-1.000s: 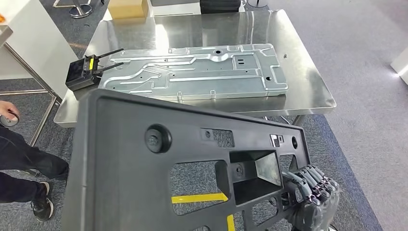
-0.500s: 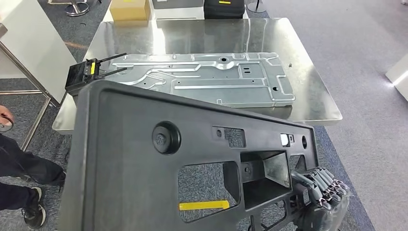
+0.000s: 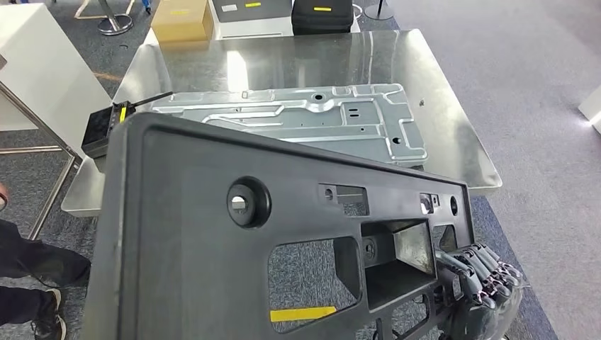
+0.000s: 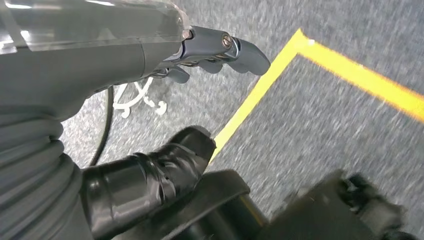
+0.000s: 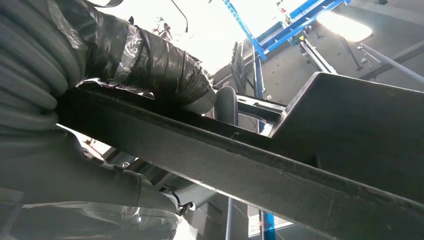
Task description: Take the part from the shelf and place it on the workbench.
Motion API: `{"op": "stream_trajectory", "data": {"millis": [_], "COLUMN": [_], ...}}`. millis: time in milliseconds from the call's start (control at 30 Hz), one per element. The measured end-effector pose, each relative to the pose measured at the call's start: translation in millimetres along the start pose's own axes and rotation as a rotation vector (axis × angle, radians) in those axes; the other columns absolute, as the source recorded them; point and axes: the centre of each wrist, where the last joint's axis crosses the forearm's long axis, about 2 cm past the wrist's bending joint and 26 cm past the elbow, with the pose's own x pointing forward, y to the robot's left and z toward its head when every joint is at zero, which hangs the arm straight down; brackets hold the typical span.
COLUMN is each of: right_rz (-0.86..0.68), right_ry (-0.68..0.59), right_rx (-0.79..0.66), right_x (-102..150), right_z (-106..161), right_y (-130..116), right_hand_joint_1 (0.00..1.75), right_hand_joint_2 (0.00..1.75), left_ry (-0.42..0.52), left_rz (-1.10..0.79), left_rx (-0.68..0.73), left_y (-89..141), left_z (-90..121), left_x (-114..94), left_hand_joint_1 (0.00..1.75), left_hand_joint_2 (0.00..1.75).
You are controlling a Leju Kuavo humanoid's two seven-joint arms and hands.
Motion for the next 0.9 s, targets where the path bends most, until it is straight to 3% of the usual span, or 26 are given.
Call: {"op": "stream_trajectory", "data": {"millis": [400, 567, 900], "right_rz": [-0.013, -0.016, -0.023], "right_ry": [-0.018, -0.058, -0.076], "right_rx": [0.001, 0.02, 0.032], "right_x": [0, -3, -8], "right_z": [-4, -13, -20], "right_y": [5, 21, 32], "right_hand_joint_1": [1.75, 1.75, 1.75], "right_hand_joint_2": [1.75, 1.75, 1.75], "left_ry": [-0.032, -0.135, -0.1], "left_rz": [-0.01, 0.004, -0.022], "left_rx": [-0.027, -0.177, -0.079], "left_y": [-1, 13, 16], "left_z": [1, -6, -6], "left_x": [-3, -9, -14], "left_hand_joint_1": [0.0, 0.0, 0.0], "left_hand_joint_2": [1.75, 1.75, 1.75]}}
